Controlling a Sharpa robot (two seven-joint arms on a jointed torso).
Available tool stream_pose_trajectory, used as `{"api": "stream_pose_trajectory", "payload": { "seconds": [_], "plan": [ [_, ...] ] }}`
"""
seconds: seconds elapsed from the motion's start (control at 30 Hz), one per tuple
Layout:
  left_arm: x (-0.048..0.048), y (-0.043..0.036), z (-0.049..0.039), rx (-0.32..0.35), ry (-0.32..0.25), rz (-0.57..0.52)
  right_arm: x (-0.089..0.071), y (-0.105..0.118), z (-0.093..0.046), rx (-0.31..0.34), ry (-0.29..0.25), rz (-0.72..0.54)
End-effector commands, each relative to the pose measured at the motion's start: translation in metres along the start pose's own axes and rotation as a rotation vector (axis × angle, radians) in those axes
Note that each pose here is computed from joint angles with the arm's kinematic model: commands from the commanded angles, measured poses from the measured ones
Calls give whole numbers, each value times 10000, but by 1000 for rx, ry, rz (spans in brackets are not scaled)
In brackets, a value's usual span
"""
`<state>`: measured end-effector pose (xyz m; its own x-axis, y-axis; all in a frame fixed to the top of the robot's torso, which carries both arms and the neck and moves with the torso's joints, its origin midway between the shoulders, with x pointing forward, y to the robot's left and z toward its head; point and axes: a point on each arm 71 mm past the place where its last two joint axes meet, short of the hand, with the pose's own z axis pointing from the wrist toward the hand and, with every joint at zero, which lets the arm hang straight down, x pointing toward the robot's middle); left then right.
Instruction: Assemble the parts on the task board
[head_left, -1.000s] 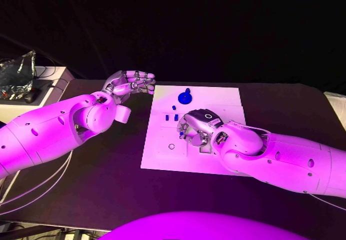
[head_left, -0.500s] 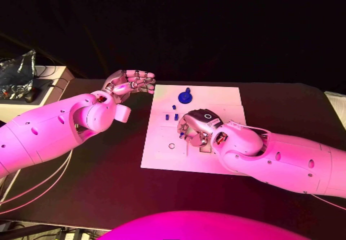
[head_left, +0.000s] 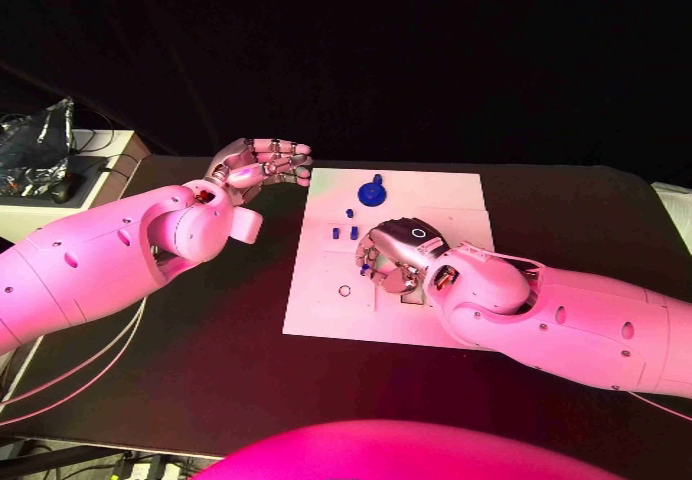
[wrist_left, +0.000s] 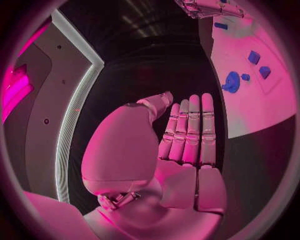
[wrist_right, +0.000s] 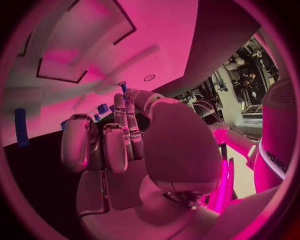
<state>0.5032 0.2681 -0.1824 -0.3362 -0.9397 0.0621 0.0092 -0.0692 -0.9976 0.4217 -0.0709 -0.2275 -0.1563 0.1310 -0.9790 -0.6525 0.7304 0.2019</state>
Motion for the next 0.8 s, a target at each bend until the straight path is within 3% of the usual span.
{"api": "stream_pose_trajectory", "payload": {
  "seconds": [0.03,0.8],
  "plan": [
    [22,-8,1,6,16,-6,-5,15,-5,-16,-11,-6],
    [20,-13,-7,5,18,-6,59,-7,33,-5,27,-20]
  ]
}}
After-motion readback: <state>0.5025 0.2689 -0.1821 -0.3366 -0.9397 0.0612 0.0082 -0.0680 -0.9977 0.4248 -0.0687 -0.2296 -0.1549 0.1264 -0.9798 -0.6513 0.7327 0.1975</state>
